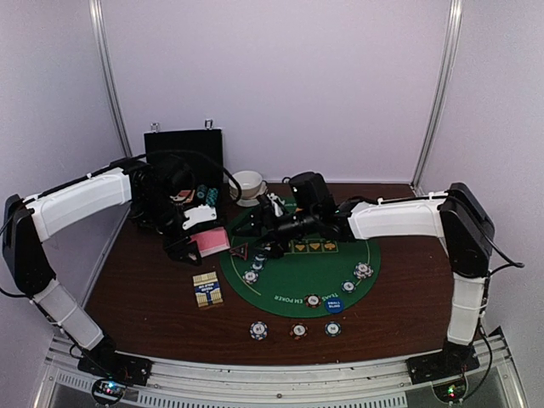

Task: Distribute texas hold em gaming equipment

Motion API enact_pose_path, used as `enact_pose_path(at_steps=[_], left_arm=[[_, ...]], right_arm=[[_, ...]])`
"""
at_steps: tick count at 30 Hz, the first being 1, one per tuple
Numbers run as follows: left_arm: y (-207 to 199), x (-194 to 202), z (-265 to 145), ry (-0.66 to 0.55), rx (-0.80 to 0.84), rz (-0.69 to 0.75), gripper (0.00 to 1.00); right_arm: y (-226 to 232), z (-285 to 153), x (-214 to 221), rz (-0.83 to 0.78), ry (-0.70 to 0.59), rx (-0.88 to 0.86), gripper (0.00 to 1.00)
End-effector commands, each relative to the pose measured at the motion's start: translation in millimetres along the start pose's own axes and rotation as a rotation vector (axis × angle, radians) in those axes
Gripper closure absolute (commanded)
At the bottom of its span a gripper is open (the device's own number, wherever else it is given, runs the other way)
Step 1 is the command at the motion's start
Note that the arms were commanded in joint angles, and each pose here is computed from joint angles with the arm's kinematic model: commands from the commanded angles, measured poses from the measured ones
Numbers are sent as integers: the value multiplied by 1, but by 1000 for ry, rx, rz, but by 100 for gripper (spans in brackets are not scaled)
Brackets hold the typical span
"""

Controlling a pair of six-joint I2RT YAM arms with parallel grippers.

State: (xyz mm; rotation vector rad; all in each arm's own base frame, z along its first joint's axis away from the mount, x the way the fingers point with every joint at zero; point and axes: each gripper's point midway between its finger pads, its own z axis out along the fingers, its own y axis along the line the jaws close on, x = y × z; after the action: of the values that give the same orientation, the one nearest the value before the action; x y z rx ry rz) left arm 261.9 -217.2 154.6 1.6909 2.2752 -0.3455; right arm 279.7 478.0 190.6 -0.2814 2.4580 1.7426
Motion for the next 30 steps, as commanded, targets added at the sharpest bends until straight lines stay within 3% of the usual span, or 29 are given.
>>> enact_pose_path(at_steps=[1,16,21,27,28,29,30], left_arm=[[-3,-12,-13,-53,2,3,100],[2,-12,-8,-40,-10,10,100],[5,-14,-6,-44,-18,14,100],[11,-14,0,-33,-35,14,100],[13,-13,1,-30,-44,13,98],[15,-14,2,-31,-53,9,87],[17,-16,1,-35,-60,5,66]], right_arm=[[22,11,-4,-16,15,-87,19],[34,46,-2,23,73,-189,37],[39,56,-3,37,94,-225,48],[40,64,0,53,112,-244,71],[40,65,0,54,112,-247,75],[40,65,0,55,112,-248,79],[40,65,0,56,110,-247,82]])
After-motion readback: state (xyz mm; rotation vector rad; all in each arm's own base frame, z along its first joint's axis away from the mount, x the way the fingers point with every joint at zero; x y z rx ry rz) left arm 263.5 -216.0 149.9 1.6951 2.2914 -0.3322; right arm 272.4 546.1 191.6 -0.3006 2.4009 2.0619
